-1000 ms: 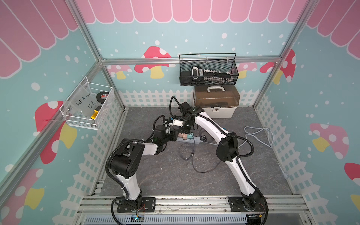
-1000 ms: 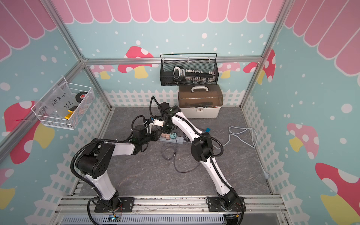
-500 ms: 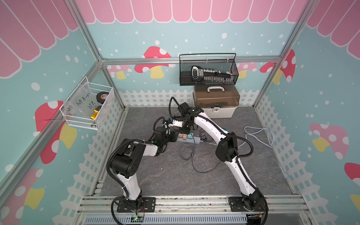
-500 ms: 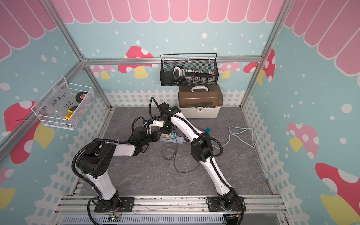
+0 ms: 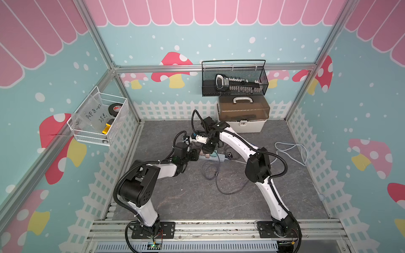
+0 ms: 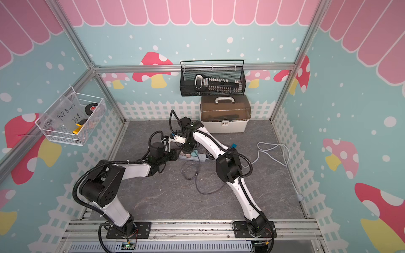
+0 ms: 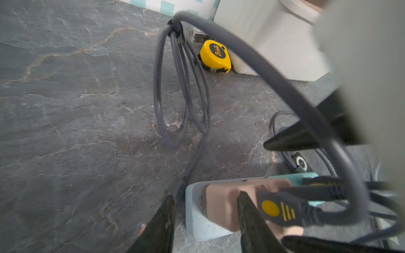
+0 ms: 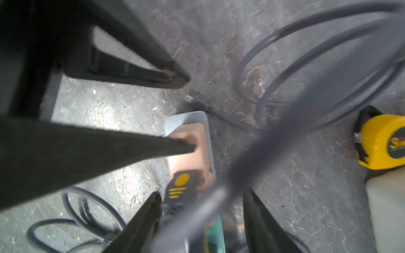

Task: Charge mp3
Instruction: Insert the plug into the socket, then pick up the charging cable from the center of the board.

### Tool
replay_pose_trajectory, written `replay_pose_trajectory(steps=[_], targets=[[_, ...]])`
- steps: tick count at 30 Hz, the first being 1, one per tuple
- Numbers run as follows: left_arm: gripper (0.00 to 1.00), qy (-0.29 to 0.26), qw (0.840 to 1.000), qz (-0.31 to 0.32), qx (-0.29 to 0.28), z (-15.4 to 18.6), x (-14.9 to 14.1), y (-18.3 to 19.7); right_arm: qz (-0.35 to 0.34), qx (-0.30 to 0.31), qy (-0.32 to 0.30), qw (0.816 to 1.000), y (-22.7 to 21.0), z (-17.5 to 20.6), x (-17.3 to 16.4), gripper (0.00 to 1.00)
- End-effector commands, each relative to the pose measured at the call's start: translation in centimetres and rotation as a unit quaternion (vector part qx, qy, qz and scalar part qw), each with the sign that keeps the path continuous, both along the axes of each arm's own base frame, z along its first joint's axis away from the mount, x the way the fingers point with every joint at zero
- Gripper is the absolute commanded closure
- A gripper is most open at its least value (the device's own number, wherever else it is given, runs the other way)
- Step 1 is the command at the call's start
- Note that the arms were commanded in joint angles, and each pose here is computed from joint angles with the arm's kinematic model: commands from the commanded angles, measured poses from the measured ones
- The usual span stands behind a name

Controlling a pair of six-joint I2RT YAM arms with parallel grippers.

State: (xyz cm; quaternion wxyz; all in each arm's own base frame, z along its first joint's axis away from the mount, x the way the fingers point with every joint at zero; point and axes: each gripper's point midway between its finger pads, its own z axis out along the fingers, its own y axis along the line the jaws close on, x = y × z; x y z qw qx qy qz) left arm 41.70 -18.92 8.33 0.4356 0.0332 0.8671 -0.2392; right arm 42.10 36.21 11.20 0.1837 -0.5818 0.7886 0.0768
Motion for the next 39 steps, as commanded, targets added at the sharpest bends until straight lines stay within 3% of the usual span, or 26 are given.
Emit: replay_pose_trajectory(steps=[1,11,17,20,23,29,33,39], targets=[[0.53,0.024,0.998,-0.034,0.053,-0.6,-1.7,-0.4,0.000,0.078,-0.072,0.994,2.0,6.8,1.2,0.40],[0.41,-0.041,0.997,-0.028,0.059,7.0,-0.1,0.8,0.025,0.116,-0.095,0.988,0.9,11.7,-0.1,0.36],[0.39,-0.069,0.993,-0.026,0.092,12.5,1.3,2.0,-0.038,0.150,-0.113,0.981,-2.6,13.9,2.7,0.36],[0.32,-0.068,0.990,-0.029,0.116,14.0,3.2,3.0,-0.077,0.152,-0.120,0.978,-5.0,13.6,4.2,0.36],[0.32,-0.024,0.990,-0.028,0.140,13.7,6.0,4.3,-0.095,0.134,-0.127,0.978,-6.9,12.2,4.7,0.36],[0.34,0.091,0.981,-0.074,0.153,8.1,10.8,2.9,-0.134,0.124,-0.127,0.975,-10.5,10.6,5.5,0.35],[0.34,0.132,0.976,-0.078,0.155,4.4,12.2,2.3,-0.150,0.113,-0.134,0.973,-12.4,10.3,6.1,0.34],[0.35,0.161,0.972,-0.092,0.146,1.6,13.0,1.6,-0.158,0.114,-0.126,0.973,-13.1,9.5,6.8,0.33]])
